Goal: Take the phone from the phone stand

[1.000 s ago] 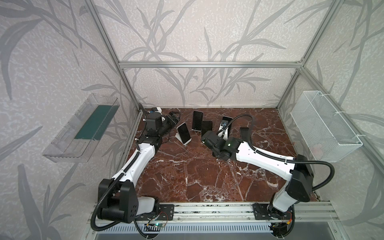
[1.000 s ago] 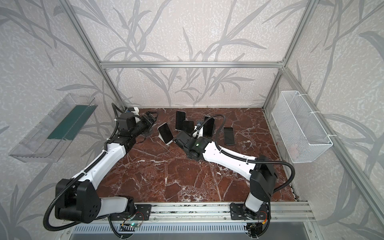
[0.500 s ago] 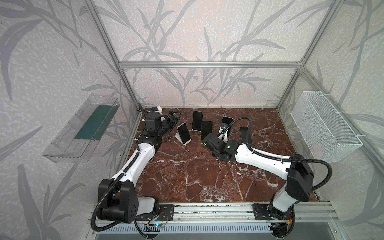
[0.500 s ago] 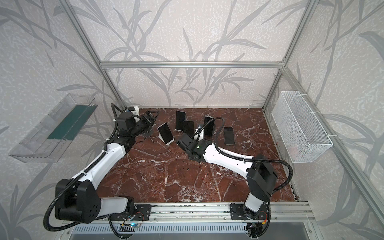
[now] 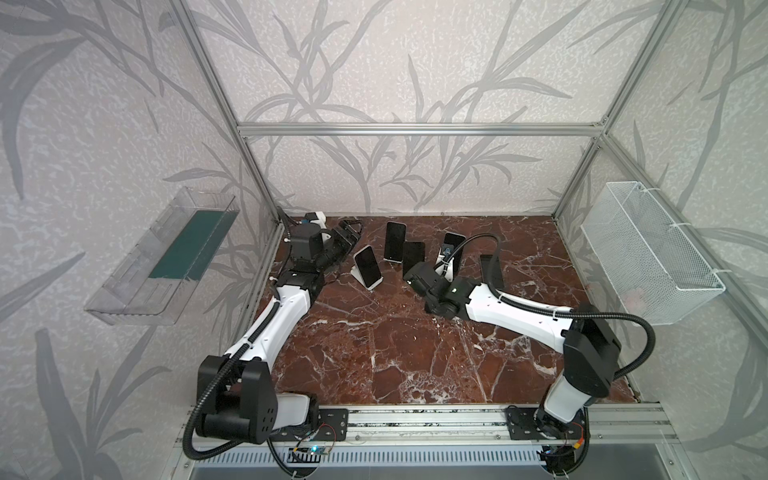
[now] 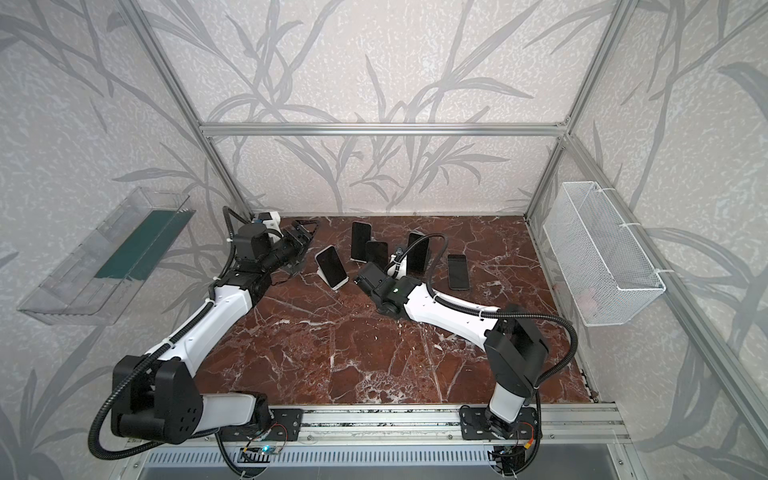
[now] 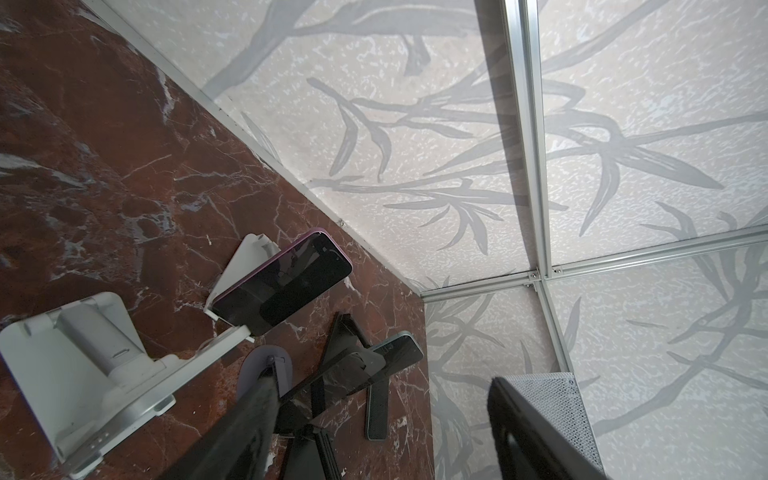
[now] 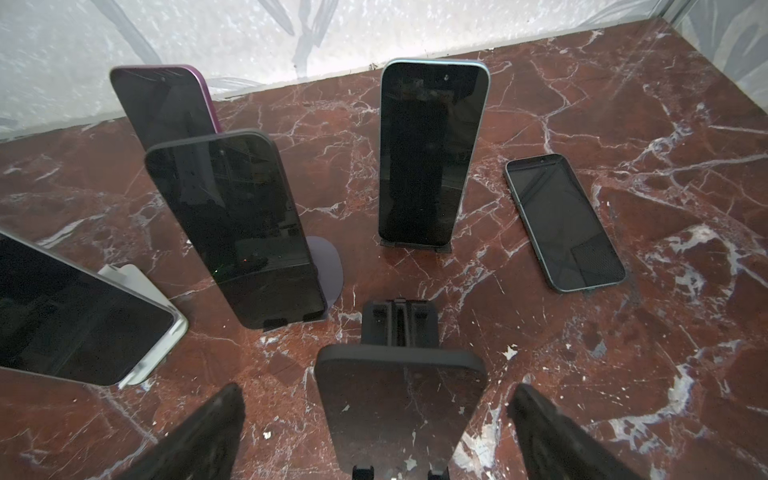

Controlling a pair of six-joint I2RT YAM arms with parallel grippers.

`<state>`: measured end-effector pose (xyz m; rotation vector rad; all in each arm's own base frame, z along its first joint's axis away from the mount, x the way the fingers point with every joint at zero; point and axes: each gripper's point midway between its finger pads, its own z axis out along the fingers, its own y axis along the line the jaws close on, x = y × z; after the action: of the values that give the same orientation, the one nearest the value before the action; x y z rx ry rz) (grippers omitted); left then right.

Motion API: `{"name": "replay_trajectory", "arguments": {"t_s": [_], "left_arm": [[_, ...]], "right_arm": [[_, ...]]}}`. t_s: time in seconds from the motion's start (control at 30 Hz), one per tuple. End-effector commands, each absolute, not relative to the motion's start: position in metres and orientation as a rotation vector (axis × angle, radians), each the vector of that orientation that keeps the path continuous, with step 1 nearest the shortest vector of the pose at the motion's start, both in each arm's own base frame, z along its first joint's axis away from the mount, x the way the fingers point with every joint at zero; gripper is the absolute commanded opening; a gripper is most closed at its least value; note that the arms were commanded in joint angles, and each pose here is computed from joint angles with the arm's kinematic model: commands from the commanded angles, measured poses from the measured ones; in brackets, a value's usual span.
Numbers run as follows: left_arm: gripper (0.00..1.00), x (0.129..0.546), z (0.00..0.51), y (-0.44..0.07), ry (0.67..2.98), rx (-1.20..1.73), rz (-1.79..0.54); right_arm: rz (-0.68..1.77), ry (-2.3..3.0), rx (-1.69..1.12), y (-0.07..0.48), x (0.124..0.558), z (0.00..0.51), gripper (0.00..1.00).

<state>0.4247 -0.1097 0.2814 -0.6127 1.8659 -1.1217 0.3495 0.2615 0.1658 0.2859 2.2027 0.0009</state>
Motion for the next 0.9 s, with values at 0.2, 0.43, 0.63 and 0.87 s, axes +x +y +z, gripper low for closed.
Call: {"name": "replay_trajectory", "arguments": {"t_s": [0.2, 0.43, 0.63, 0.87], "left_arm": [[0.80, 0.425, 0.289, -0.116, 1.844, -0.590, -1.158], [0.81, 0.425, 0.288, -0.116, 1.845, -0.590, -1.161], [0.80, 0.425, 0.288, -0.116, 1.845, -0.590, -1.160], [0.81, 0.425, 0.290, -0.115, 1.833, -0.592, -1.171]], "right_arm": [[-0.037, 2.171, 0.324, 0.255, 0.364, 0.156, 0.99], [-0.082, 2.171, 0.341, 0.248, 0.368, 0.145, 0.97], [-0.101, 2.165, 0.357, 0.244, 0.368, 0.141, 0.94], [-0.108, 2.162, 0.374, 0.241, 0.370, 0.135, 0.87]]}}
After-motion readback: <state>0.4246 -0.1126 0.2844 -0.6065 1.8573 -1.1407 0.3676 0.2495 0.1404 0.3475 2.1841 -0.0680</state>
